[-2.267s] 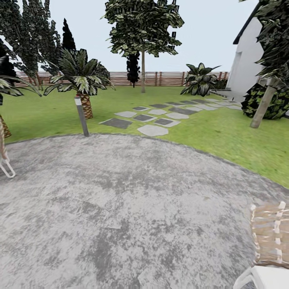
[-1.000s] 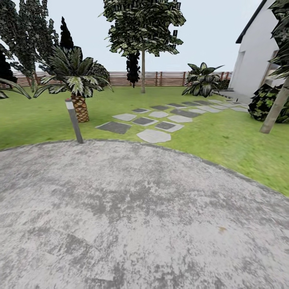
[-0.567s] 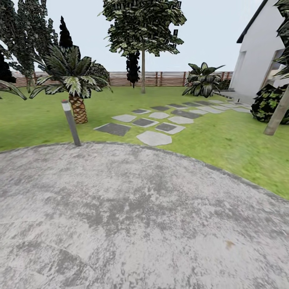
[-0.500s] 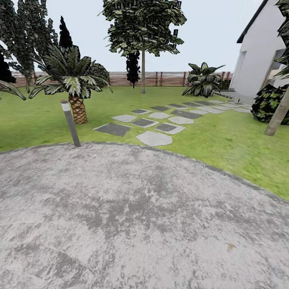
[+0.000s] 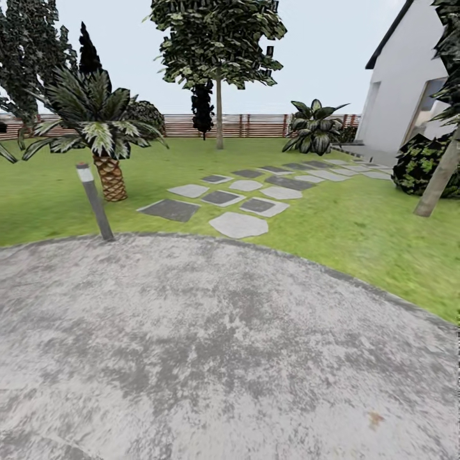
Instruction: In the garden, pick up the pesticide atomizer on the floor and spray pesticide onto both trees until each tree trunk is fully covered.
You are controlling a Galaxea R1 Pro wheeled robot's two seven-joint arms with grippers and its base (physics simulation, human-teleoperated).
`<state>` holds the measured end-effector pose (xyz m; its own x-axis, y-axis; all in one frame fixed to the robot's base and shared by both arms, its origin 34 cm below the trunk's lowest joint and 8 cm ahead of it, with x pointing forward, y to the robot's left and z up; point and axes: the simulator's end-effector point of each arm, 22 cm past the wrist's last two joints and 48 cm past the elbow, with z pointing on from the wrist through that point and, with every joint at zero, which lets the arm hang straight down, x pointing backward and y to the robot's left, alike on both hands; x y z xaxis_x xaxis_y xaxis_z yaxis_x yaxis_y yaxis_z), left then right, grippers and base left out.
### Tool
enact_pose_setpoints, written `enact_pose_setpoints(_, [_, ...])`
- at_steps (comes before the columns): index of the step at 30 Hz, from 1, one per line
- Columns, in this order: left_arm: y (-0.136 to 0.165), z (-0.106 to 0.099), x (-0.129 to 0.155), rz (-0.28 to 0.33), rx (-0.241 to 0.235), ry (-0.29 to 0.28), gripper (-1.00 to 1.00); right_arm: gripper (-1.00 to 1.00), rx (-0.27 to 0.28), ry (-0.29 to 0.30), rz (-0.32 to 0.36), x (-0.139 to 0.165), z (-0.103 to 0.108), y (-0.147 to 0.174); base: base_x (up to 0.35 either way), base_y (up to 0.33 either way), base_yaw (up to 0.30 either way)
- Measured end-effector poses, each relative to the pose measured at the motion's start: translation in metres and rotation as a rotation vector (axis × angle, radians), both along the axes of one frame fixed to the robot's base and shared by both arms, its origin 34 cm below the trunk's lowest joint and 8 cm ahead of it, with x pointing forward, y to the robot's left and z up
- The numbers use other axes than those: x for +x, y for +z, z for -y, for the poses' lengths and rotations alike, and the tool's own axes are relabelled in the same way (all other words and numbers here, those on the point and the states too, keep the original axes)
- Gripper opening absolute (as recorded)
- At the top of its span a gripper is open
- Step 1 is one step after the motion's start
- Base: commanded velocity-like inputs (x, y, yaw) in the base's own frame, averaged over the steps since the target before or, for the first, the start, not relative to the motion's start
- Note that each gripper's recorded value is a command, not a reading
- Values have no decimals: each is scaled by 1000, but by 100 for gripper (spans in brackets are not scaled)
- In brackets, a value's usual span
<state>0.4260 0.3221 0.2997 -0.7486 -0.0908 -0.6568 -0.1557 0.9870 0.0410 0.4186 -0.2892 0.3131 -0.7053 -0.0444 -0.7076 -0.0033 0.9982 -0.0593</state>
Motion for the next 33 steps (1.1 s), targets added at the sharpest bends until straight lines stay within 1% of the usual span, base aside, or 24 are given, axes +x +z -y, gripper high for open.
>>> enact_pose_setpoints(6, [0, 0, 0, 0, 0, 0, 100, 100, 0, 0, 0, 0, 0, 0, 340, 0, -93])
enact_pose_setpoints(33, [0, 0, 0, 0, 0, 0, 100, 100, 1, 0, 0, 0, 0, 0, 340, 0, -1])
